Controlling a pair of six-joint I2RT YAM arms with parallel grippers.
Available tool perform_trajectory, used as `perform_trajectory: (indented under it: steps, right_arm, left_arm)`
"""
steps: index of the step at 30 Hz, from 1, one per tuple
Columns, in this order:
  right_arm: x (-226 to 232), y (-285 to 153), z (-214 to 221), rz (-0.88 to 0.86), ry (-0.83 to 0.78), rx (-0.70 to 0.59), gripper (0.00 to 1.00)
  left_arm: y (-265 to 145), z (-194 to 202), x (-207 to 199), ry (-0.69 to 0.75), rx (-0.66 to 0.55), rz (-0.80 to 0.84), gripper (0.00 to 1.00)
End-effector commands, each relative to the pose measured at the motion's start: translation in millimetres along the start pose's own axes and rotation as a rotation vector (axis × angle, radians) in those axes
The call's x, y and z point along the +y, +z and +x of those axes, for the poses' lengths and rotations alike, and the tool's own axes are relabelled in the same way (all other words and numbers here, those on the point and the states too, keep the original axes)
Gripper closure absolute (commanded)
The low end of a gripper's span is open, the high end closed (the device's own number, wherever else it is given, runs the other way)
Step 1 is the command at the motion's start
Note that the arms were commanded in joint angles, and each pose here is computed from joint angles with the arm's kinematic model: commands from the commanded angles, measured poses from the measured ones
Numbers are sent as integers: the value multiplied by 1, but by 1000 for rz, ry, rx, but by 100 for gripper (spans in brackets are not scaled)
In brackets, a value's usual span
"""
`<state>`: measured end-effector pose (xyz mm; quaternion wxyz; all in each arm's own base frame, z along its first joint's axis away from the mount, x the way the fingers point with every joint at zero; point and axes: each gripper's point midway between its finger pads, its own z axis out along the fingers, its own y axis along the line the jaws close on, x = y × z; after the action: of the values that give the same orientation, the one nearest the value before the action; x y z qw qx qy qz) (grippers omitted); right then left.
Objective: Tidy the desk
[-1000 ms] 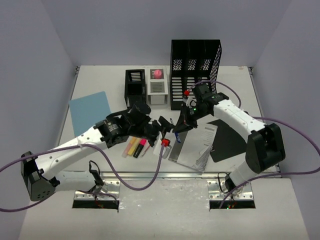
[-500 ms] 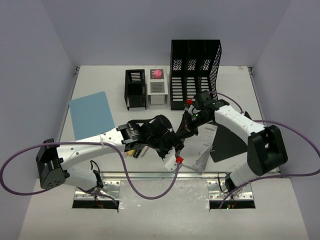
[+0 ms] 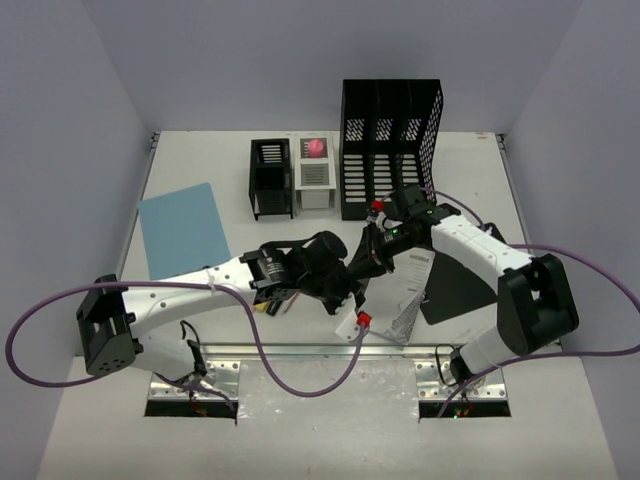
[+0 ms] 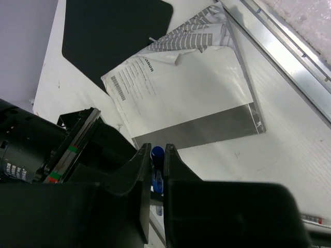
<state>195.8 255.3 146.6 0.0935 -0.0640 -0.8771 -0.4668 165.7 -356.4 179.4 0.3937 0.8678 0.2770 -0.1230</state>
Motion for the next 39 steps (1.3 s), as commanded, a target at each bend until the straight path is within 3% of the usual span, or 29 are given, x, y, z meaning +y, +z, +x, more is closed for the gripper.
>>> perform_trajectory:
  steps: [1, 2, 5, 7, 9, 13, 17, 19, 22, 25, 29, 33, 35, 36, 39]
  right_arm:
    - [12, -6, 6, -51, -46, -4, 76]
    - [14, -6, 6, -61, -57, -2, 51]
    - [21, -9, 5, -89, -137, -9, 8]
    - [25, -13, 0, -73, -206, -45, 2]
    - [47, -33, -20, -25, -398, -155, 1]
    - [77, -73, -48, 31, -580, -310, 1]
    - [84, -126, -80, 107, -660, -510, 1]
    - [77, -158, -100, 167, -691, -642, 1]
    - [59, -184, -114, 231, -705, -751, 1]
    - [39, -182, -114, 267, -685, -754, 1]
    - [21, -172, -112, 281, -655, -731, 1]
    - [15, -167, -113, 279, -642, -723, 1]
    - [12, -165, -113, 280, -636, -716, 1]
    - [11, -165, -114, 282, -634, -715, 1]
    - [7, -161, -114, 276, -634, -702, 1]
  left_arm:
    - [2, 1, 7, -1, 6, -49, 100]
    - [1, 1, 6, -7, 7, -50, 100]
    - [-6, -2, 4, -45, 4, -63, 100]
    - [-16, -6, 3, -77, -1, -80, 100]
    - [-30, -11, 0, -143, -16, -110, 100]
    - [-60, -26, 12, -311, -78, -258, 100]
    - [-112, -29, 63, -676, -209, -547, 100]
    - [-151, 3, 94, -889, -236, -744, 100]
    - [-213, 51, 133, -1053, -261, -1038, 100]
    - [-263, 92, 161, -1071, -262, -1272, 100]
    - [-302, 133, 191, -918, -253, -1472, 100]
    - [-313, 166, 208, -820, -246, -1535, 100]
    - [-298, 207, 213, -866, -205, -1496, 100]
    - [-310, 206, 217, -850, -211, -1516, 100]
    - [-306, 254, 216, -896, -176, -1504, 100]
